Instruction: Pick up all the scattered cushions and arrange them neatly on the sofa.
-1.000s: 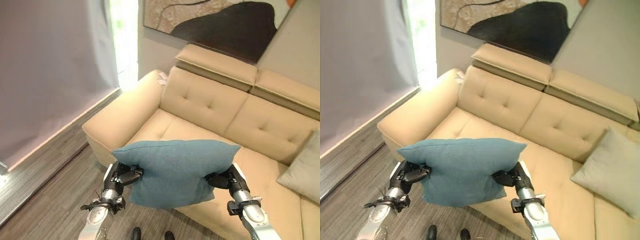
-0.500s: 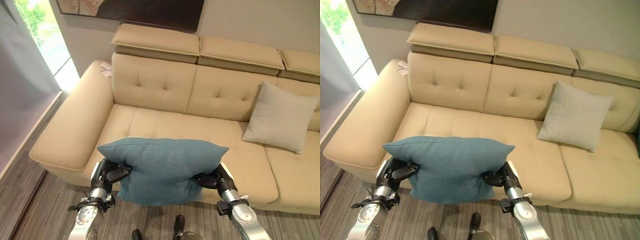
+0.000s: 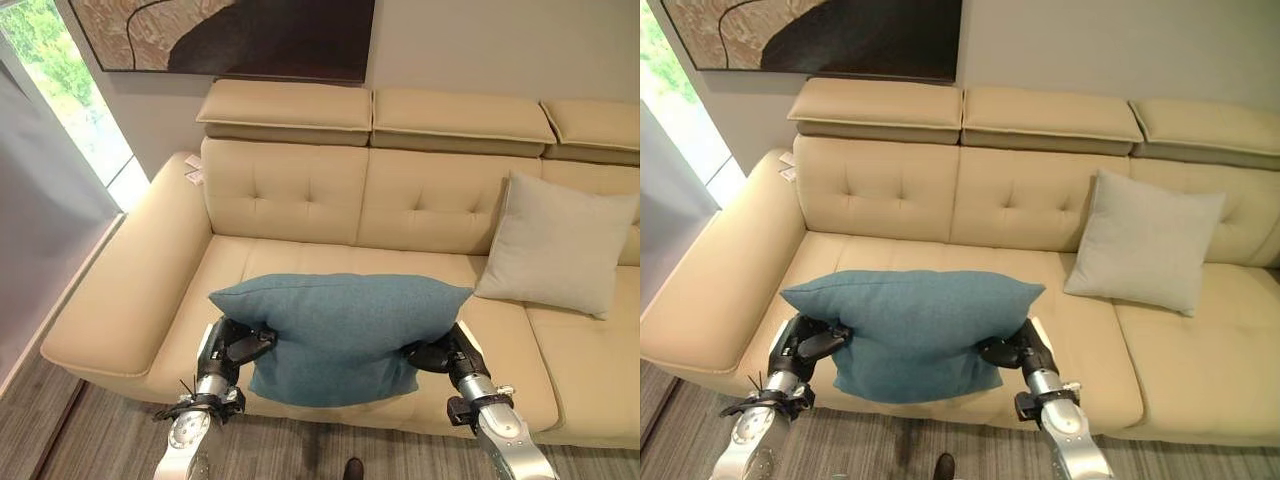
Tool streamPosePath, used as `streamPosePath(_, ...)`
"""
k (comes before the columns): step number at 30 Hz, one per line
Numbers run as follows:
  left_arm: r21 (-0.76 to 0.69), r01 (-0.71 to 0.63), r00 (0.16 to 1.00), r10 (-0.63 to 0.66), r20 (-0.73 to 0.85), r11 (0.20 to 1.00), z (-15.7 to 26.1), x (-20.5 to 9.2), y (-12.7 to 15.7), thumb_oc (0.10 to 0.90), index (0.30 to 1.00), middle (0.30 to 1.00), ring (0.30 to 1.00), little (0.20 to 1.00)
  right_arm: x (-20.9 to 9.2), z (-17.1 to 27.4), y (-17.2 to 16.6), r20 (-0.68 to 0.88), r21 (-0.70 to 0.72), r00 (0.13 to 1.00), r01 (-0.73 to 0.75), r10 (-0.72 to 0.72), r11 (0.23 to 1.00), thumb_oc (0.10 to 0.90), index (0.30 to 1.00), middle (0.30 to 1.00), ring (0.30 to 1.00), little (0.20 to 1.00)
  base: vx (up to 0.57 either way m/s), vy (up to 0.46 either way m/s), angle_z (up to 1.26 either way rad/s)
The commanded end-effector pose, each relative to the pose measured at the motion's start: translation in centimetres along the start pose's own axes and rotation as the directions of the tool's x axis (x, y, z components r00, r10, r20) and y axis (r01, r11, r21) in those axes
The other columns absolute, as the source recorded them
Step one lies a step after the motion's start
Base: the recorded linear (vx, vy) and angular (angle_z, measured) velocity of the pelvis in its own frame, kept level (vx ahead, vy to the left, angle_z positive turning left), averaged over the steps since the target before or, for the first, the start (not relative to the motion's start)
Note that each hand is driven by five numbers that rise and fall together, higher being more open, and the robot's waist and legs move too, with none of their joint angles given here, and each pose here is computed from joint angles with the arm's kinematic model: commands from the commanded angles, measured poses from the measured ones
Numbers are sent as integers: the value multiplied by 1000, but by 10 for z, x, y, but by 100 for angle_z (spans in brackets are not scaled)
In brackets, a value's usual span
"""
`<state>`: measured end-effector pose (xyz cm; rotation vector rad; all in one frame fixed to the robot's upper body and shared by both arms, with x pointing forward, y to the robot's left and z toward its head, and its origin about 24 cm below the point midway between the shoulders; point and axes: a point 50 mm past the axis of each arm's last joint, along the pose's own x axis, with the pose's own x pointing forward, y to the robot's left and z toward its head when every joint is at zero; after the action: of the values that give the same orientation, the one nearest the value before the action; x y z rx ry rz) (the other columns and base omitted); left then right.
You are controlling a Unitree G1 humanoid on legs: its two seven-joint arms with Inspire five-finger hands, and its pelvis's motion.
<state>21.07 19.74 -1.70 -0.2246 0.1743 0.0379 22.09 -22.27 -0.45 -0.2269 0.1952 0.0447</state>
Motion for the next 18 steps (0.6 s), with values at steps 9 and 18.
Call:
streamPosePath(9,21,221,919,-216,329,975,64,11,-40,400,300,300,300,300,14,66,19,351,42,935,-80,60,996,400,300,300,300,300,168,111,-34)
streamPosePath(18,51,221,917,-225,328,974,68,11,-37,400,300,300,300,300,15,69,29,358,48,929,-113,89,992,400,300,300,300,300,126,137,-15)
